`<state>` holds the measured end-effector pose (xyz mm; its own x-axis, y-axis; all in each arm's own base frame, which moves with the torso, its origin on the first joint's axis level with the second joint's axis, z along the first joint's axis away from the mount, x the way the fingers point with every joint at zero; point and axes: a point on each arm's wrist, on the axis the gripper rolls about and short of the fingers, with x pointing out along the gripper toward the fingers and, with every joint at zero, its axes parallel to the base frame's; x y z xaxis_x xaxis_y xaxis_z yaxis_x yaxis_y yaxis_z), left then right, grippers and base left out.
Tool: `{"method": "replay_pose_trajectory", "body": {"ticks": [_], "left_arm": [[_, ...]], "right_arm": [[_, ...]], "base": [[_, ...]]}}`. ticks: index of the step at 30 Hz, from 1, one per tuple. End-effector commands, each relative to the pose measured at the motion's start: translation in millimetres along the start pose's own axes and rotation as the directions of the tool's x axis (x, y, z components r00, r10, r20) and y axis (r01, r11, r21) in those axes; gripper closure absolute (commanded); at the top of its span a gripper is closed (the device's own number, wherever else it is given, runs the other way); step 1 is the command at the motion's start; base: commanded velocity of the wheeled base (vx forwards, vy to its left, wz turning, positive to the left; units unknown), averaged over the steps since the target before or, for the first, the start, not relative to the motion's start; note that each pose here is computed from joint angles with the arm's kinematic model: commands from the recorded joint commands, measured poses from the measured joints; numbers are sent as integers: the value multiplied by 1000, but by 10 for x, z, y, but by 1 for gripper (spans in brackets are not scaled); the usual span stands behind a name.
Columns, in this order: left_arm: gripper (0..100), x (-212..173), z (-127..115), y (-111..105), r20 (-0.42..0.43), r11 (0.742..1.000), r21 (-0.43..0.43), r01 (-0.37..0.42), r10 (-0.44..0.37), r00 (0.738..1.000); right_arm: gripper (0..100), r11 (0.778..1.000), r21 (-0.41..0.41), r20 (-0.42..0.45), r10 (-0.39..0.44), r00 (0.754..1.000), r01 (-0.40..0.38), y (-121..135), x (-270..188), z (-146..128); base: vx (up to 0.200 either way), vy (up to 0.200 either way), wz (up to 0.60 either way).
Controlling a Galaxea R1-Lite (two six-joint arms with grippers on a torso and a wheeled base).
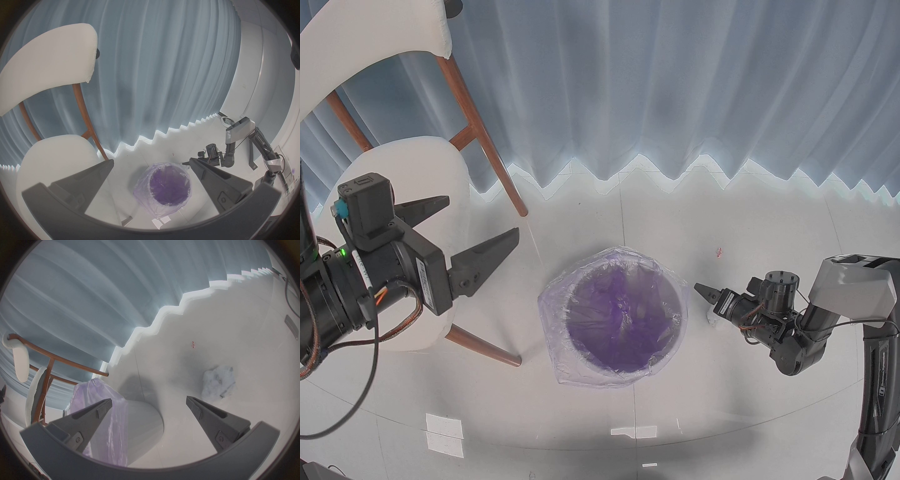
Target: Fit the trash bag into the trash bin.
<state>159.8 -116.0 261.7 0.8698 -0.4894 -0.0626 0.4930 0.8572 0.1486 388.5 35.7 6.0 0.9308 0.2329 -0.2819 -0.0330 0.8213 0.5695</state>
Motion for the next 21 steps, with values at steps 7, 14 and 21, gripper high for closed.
{"method": "replay_pose_trajectory", "body": {"ticks": [7,14,21], "left_arm": [[0,-39,9,-12,6,1000,2,-15,15,1000],[0,-36,16,-13,6,1000,2,-23,23,1000],[0,-37,4,-23,1,1000,3,-28,28,1000]], "right_arm": [[0,999,-14,16,44,999,-44,125,136,21],[0,999,-14,11,42,999,-42,130,103,9],[0,999,-15,-11,44,999,-44,156,80,-56]], "base": [[0,0,0],[0,0,0],[0,0,0]]}}
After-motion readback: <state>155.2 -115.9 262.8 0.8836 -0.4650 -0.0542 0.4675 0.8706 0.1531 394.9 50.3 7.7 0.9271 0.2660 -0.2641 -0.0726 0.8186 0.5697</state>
